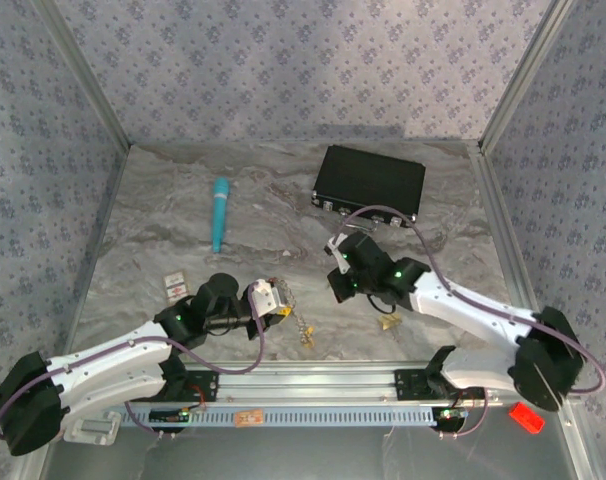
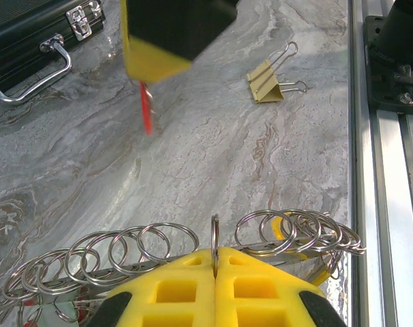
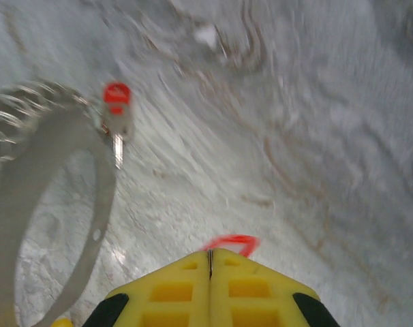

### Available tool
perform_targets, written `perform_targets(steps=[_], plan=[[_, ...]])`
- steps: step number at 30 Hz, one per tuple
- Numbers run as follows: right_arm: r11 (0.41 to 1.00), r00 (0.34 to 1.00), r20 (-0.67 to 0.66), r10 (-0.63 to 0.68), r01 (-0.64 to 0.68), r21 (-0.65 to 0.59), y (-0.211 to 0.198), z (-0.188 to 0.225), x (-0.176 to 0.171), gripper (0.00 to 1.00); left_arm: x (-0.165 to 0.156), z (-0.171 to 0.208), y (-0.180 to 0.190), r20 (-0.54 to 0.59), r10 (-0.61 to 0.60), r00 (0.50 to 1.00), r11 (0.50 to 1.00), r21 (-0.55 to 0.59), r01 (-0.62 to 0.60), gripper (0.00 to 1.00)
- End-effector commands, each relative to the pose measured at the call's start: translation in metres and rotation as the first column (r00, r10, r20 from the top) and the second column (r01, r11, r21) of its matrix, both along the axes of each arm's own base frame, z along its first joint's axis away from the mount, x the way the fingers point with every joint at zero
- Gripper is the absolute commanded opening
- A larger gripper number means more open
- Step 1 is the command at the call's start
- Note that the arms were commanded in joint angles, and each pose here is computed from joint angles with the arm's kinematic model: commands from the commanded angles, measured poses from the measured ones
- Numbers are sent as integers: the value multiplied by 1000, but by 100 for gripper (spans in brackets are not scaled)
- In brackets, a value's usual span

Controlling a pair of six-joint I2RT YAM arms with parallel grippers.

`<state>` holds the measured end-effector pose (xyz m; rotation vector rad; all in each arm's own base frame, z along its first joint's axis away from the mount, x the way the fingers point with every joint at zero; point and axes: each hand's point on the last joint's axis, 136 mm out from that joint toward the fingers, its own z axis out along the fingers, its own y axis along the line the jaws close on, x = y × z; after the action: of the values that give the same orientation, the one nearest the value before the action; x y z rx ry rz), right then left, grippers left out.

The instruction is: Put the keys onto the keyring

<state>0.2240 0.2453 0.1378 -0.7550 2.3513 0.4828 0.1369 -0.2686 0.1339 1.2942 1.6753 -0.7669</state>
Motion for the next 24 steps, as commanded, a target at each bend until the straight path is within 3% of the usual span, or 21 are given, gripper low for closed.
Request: perform_targets(steps=[1,10,24], plan=[[977,972,124,201,-208,39,12,12,-8,0,2,20,-4,39,-1,999,999,-45,3,0],[851,856,232,461,-501,157,37,39,-44,0,3,26,-6,15,17,1000,996,-83,-16,0],[749,779,234,582,-625,218,65,53,-70,0,5,28,-8,-88,59,994,990,-120,-70,0]])
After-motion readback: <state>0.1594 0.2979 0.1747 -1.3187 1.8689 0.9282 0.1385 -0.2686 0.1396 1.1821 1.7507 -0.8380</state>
